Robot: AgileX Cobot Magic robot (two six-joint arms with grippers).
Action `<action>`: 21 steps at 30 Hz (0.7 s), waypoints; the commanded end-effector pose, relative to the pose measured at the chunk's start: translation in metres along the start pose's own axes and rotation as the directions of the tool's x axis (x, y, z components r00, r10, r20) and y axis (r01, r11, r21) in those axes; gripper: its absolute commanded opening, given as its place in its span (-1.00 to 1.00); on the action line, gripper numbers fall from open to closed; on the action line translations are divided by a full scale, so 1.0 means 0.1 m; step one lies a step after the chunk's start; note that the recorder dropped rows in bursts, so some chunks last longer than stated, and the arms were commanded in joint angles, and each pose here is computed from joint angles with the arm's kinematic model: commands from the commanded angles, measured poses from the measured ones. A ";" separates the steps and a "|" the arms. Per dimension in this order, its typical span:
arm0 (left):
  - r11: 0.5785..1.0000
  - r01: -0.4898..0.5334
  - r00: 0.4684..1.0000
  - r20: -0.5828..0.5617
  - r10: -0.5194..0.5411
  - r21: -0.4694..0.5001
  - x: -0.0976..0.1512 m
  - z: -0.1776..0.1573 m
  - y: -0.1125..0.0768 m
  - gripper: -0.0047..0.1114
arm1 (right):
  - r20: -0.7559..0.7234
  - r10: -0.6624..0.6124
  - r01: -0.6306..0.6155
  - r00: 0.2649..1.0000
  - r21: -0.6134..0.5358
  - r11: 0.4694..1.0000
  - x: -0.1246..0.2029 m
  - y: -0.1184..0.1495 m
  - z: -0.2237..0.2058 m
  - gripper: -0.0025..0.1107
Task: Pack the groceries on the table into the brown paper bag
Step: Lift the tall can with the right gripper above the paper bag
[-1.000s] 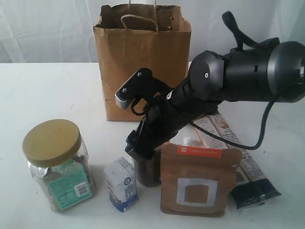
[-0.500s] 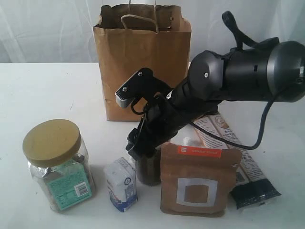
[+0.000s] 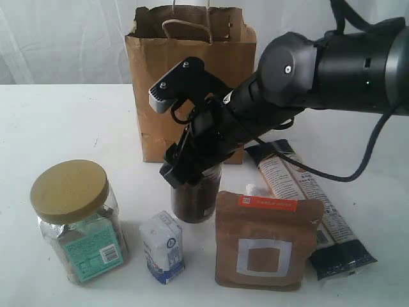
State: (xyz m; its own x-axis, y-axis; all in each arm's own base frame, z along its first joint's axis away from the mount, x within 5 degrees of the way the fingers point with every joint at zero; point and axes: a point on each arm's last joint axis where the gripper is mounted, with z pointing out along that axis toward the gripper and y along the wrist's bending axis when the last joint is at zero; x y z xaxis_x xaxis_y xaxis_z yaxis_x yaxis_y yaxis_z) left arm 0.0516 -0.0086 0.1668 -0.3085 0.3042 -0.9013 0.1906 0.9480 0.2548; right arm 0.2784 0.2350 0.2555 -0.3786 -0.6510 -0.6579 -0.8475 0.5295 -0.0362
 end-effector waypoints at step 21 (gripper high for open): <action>1.000 0.006 1.000 0.007 -0.006 0.006 0.00 0.00 0.00 -0.92 | 0.534 0.200 -0.154 0.822 -0.130 0.980 -0.83 0.24 -1.54 -0.39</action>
State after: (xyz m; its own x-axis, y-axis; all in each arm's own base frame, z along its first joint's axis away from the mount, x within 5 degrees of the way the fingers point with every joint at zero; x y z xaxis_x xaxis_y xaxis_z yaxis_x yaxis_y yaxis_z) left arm 0.0516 -0.0086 0.1668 -0.3085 0.3042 -0.9013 0.1906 0.9480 0.2548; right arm 0.2359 0.2185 0.4032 -0.2856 -0.2630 -0.9216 -0.8317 0.5458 0.1020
